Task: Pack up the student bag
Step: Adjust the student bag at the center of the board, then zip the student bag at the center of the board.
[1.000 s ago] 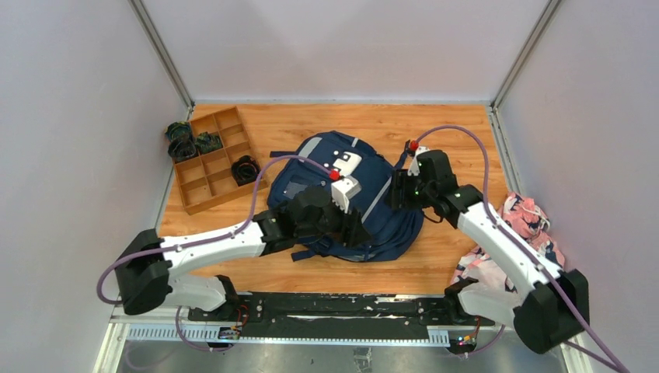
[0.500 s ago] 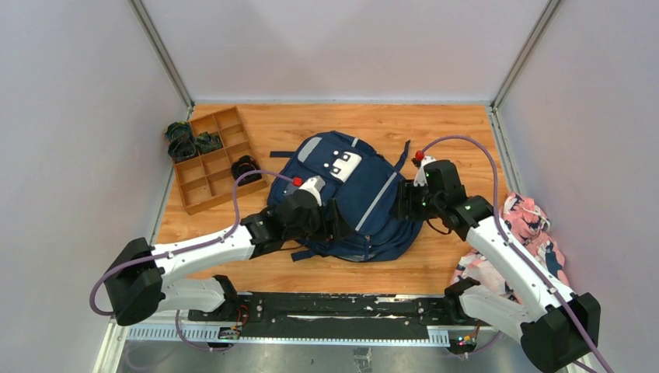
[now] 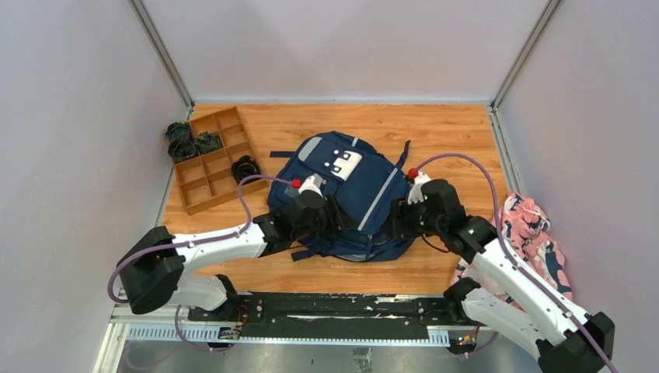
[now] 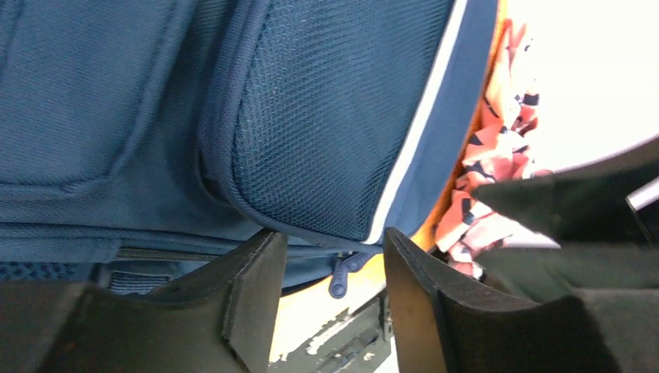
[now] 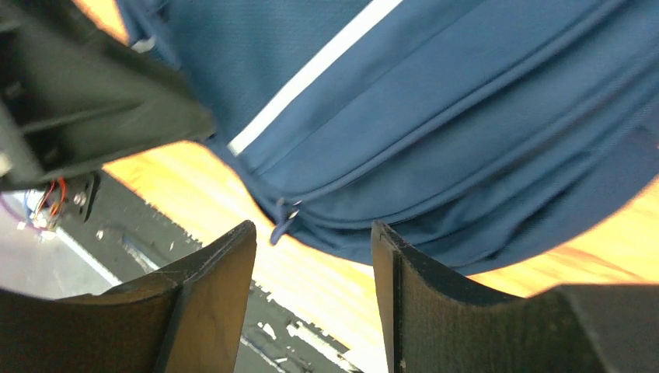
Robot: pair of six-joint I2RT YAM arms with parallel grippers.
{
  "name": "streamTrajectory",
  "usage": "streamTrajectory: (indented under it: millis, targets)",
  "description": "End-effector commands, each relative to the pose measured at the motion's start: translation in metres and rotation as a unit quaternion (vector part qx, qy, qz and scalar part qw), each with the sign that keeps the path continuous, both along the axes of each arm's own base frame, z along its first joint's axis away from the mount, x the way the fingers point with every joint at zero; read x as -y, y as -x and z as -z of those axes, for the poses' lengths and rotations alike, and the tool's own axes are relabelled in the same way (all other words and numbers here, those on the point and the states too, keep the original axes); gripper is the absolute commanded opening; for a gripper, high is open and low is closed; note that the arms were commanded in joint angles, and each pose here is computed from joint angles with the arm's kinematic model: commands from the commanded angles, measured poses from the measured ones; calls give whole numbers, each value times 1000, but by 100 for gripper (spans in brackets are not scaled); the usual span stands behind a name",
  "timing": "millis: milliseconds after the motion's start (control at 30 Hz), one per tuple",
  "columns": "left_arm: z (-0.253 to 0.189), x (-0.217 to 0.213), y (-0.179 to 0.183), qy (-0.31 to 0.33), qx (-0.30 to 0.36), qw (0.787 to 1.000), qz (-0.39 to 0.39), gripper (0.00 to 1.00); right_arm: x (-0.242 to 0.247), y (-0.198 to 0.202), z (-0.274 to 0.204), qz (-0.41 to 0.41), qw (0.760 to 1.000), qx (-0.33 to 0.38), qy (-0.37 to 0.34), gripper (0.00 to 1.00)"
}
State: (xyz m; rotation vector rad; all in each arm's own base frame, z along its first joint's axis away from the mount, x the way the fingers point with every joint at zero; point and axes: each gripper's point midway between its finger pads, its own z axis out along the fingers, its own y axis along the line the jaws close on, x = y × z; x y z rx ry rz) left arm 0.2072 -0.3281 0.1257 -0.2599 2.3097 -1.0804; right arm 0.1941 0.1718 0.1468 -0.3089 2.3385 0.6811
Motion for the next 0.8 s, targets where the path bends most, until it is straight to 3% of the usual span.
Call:
streamTrajectory:
  millis: [0, 233, 333, 533, 767]
  targets:
    - [-21, 11, -24, 29, 28, 999, -21, 48, -23, 19, -5, -19, 999, 17, -35, 60]
    - [-20, 6, -29, 31, 23, 999, -29, 11, -41, 28, 18, -14, 999, 12, -48, 58]
    - [-20, 6, -28, 33, 22, 999, -28, 0, -48, 27, 24, -12, 999, 13, -48, 53]
    - [-18, 7, -27, 33, 15, 999, -25, 0, -55, 25, 34, -6, 999, 8, -47, 42]
    - [-19, 7, -27, 33, 17, 999, -23, 0, -42, 19, 58, 22, 1000, 4, 4, 43]
